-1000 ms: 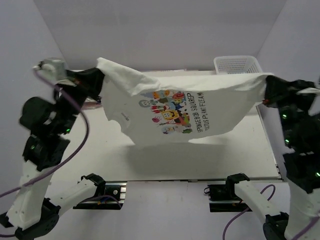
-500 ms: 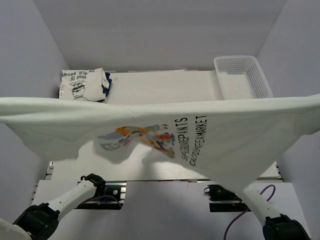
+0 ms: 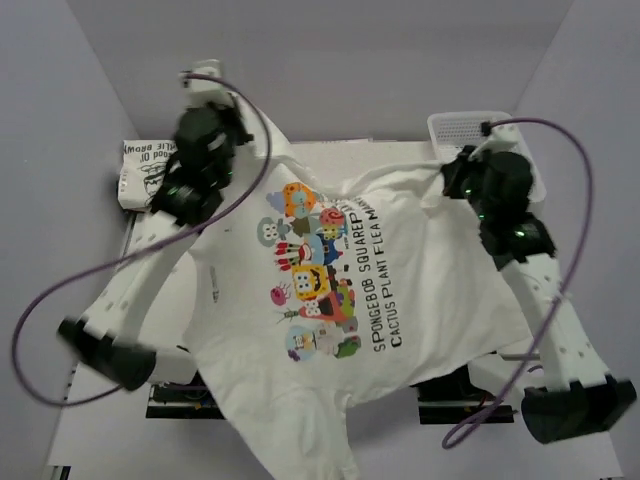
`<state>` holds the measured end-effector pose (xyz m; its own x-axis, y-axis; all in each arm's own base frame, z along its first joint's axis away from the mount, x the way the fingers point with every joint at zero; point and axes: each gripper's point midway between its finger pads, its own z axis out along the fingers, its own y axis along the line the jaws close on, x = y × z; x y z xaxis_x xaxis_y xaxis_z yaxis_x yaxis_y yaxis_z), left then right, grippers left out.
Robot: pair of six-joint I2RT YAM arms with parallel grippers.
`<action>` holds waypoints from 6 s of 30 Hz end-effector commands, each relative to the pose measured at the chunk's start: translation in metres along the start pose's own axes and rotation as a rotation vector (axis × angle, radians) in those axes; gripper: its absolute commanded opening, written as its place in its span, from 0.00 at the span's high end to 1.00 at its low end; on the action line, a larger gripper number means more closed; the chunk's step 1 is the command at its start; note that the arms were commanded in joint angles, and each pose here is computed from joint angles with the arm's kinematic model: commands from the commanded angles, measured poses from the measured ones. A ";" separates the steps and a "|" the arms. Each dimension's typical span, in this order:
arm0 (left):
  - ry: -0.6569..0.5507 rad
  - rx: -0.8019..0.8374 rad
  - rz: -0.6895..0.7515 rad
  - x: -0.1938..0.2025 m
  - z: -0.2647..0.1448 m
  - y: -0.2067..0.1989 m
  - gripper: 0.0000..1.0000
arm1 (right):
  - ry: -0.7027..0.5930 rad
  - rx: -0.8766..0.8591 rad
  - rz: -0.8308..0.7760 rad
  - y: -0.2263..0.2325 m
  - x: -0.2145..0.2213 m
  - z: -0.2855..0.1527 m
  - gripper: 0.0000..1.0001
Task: Fold and stack the t-shirts
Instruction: Flatten out the tshirt, then grap the side of the flattened tshirt closest away from the robot with both arms
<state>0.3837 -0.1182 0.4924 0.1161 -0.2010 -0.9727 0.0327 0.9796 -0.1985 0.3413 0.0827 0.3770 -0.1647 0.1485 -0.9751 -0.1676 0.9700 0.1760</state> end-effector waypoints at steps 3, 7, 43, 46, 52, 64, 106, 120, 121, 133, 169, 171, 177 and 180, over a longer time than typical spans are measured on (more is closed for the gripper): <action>0.287 -0.271 0.093 0.176 0.091 0.061 1.00 | 0.125 0.024 0.072 -0.012 0.097 0.074 1.00; 0.492 -0.311 0.121 0.285 0.148 0.088 0.37 | 0.324 0.042 0.077 -0.018 0.170 0.135 0.50; 0.998 -0.295 -0.076 0.430 -0.091 0.115 0.00 | 0.617 0.223 -0.074 -0.031 0.266 0.243 1.00; 1.030 -0.367 -0.046 0.442 -0.100 0.128 0.00 | 0.495 0.289 0.022 -0.035 0.230 0.266 1.00; 1.056 -0.408 -0.011 0.451 -0.110 0.139 0.00 | 0.335 0.408 0.259 -0.058 0.195 0.310 1.00; 1.057 -0.402 -0.002 0.444 -0.107 0.137 0.00 | 0.289 0.145 0.093 -0.025 0.163 0.312 0.10; 0.809 -0.048 -0.095 0.515 0.222 0.052 0.00 | 0.755 0.321 0.138 -0.065 0.318 0.177 0.10; 0.703 -0.068 -0.079 0.303 0.154 0.044 0.00 | 0.607 0.324 0.154 -0.046 0.205 0.151 0.10; 0.815 -0.080 -0.075 0.332 0.112 0.049 0.00 | 0.629 0.337 0.156 -0.050 0.222 0.139 0.10; 0.950 -0.167 -0.439 0.320 -0.199 0.084 0.00 | 0.641 0.313 0.259 -0.049 0.260 0.028 0.10; 1.662 -0.260 -0.592 0.438 -0.363 0.072 0.73 | 0.664 0.471 0.292 -0.083 0.290 0.008 0.10; 1.651 -0.238 -0.603 0.435 -0.358 0.068 1.00 | 0.675 0.508 0.289 -0.091 0.295 -0.001 0.10; 1.516 -0.150 -0.588 0.398 -0.325 0.056 1.00 | 0.770 0.570 0.244 -0.101 0.311 -0.056 0.10; 1.504 -0.118 -0.592 0.393 -0.323 0.052 1.00 | 0.824 0.575 0.241 -0.101 0.322 -0.078 0.10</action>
<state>0.1018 -0.1401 0.0460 -0.9035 -0.4232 0.0679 -0.4031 0.7853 -0.4699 0.2663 0.0297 0.0675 -0.7360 0.3875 -0.5551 0.3877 0.9135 0.1236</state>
